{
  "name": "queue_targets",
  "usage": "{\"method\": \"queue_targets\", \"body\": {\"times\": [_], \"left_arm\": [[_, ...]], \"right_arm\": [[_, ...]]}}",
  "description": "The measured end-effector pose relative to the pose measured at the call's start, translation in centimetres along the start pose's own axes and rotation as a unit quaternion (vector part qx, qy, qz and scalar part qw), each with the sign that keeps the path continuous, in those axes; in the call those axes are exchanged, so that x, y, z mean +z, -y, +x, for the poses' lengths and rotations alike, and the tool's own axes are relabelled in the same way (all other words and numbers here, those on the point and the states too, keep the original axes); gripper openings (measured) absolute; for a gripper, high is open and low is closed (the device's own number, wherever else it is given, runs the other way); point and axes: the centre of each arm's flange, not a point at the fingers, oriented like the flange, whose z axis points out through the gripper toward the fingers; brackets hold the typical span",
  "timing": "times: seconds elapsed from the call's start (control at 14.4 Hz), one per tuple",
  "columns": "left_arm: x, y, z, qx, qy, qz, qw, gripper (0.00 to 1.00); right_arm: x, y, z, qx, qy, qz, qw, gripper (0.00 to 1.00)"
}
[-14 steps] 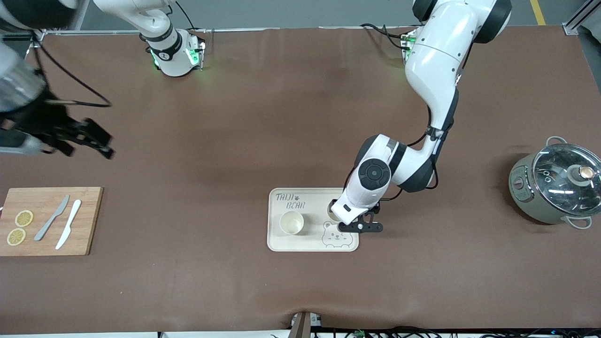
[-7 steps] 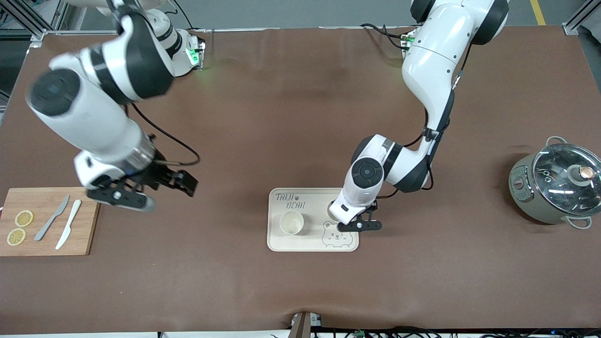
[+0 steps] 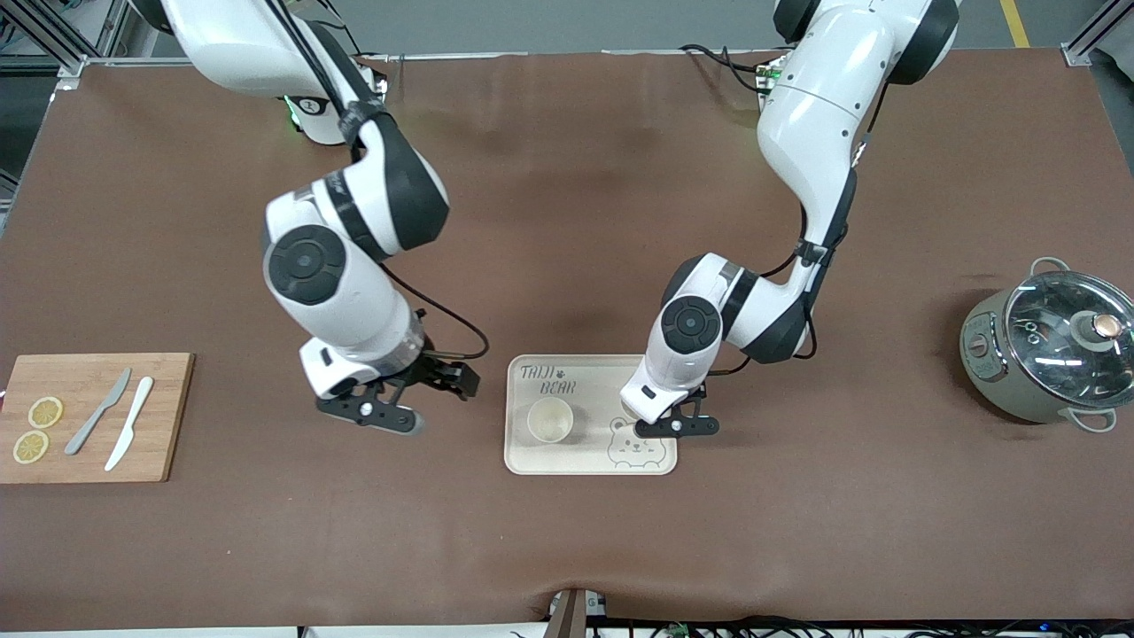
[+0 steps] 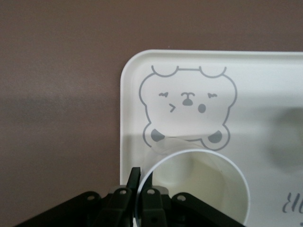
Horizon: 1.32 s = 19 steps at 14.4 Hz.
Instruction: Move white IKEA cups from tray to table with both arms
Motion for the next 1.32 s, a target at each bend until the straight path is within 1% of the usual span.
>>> {"method": "queue_targets", "body": {"times": [0.14, 0.28, 0.42, 0.56, 0.7, 0.84, 1.04, 1.18, 1.32], "left_arm": [[-1.4, 1.0, 1.1, -0.010, -0.009, -0.003, 1.000, 0.05], [-4.6, 3.4, 2.8, -0.024, -0.010, 0.000, 1.000, 0.05], [-8.6, 6.7, 4.2, -0.021, -0.004, 0.000, 1.000, 0.05], [-11.5, 9.7, 4.9, -0.011, 0.007, -0.002, 1.000, 0.05], [-12.9, 12.3, 4.7, 0.002, 0.016, -0.008, 1.000, 0.05], [-13.9, 15.4, 4.0, 0.019, 0.030, -0.024, 0.999, 0.05], [-15.5, 21.9, 2.7, 0.048, 0.043, -0.049, 0.997, 0.05], [-15.7, 25.7, 1.6, 0.062, 0.041, -0.059, 0.995, 0.05], [-14.6, 28.6, 0.5, 0.078, 0.030, -0.065, 0.994, 0.05]], "right_arm": [[2.2, 1.8, -0.9, -0.011, -0.004, 0.004, 1.000, 1.00], [4.3, 2.8, -1.6, -0.018, -0.003, 0.003, 1.000, 1.00], [6.1, 3.3, -1.9, -0.021, -0.003, 0.002, 1.000, 1.00], [7.5, 3.6, -2.0, -0.024, -0.005, 0.003, 1.000, 1.00], [9.0, 4.1, -2.4, -0.028, -0.006, 0.004, 1.000, 1.00], [10.7, 4.8, -2.9, -0.033, -0.012, 0.009, 0.999, 1.00], [13.0, 5.1, -3.3, -0.038, -0.013, 0.007, 0.999, 1.00], [14.2, 5.1, -3.3, -0.041, -0.018, 0.006, 0.999, 1.00], [14.9, 5.4, -3.5, -0.044, -0.023, 0.008, 0.999, 1.00]]}}
